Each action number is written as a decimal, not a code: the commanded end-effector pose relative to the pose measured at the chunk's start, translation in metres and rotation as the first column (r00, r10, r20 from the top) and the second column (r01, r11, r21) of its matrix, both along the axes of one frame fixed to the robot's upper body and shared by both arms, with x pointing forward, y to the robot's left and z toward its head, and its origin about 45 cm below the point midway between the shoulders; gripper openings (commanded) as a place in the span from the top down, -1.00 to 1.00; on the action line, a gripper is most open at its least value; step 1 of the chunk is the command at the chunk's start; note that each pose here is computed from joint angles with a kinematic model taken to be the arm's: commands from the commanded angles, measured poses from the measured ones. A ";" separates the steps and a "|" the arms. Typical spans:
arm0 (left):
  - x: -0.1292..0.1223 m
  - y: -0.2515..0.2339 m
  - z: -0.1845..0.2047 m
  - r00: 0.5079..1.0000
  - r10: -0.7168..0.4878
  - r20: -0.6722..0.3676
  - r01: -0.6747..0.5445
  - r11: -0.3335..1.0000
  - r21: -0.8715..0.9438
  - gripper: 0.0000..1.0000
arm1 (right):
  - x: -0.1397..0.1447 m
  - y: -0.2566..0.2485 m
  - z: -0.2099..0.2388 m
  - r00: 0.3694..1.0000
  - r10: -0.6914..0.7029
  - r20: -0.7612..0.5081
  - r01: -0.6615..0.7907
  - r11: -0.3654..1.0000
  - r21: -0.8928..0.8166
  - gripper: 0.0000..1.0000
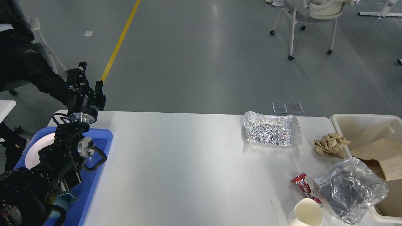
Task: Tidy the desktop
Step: 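Move the right gripper to the foil bundle and grasp it, then lift the foil bundle and drop it into the white bin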
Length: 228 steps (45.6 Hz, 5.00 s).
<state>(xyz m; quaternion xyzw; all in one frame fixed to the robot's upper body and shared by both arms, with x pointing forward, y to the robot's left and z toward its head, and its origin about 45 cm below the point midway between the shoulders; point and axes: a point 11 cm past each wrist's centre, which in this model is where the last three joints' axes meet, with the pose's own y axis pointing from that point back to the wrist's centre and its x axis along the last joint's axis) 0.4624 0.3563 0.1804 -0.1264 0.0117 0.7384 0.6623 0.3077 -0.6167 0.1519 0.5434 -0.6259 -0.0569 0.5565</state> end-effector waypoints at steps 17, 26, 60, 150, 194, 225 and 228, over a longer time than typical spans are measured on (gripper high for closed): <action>0.000 0.000 0.000 1.000 0.000 0.000 0.000 1.000 0.000 -0.93 | 0.055 0.044 0.030 0.942 -0.161 -0.294 0.117 0.980 -0.160 -1.00; 0.000 0.000 0.000 1.000 0.000 0.000 0.000 1.000 0.000 -0.93 | 0.117 0.128 0.039 0.954 0.006 -0.298 -0.045 0.991 -0.125 -1.00; 0.000 0.000 0.000 1.000 0.000 0.000 0.000 1.000 0.000 -0.93 | 0.136 0.342 0.170 0.515 0.633 -0.578 -0.695 0.703 0.152 -1.00; 0.000 0.000 0.000 1.000 0.000 0.000 0.000 1.000 0.000 -0.93 | 0.092 0.279 -0.096 0.863 0.400 -0.309 -0.407 0.912 0.045 0.17; 0.000 0.000 0.000 1.000 0.000 0.000 0.000 1.000 0.000 -0.93 | 0.166 0.268 0.106 0.832 0.535 -0.146 -0.490 0.832 0.258 1.00; 0.000 0.000 0.000 1.000 0.000 0.000 0.000 1.000 0.000 -0.93 | 0.108 0.065 0.130 0.988 0.057 -0.146 -0.065 0.997 -0.050 1.00; 0.000 0.000 0.000 1.000 0.000 0.000 0.000 1.000 0.000 -0.93 | 0.076 0.020 0.107 0.987 -0.076 -0.139 0.061 0.992 -0.108 1.00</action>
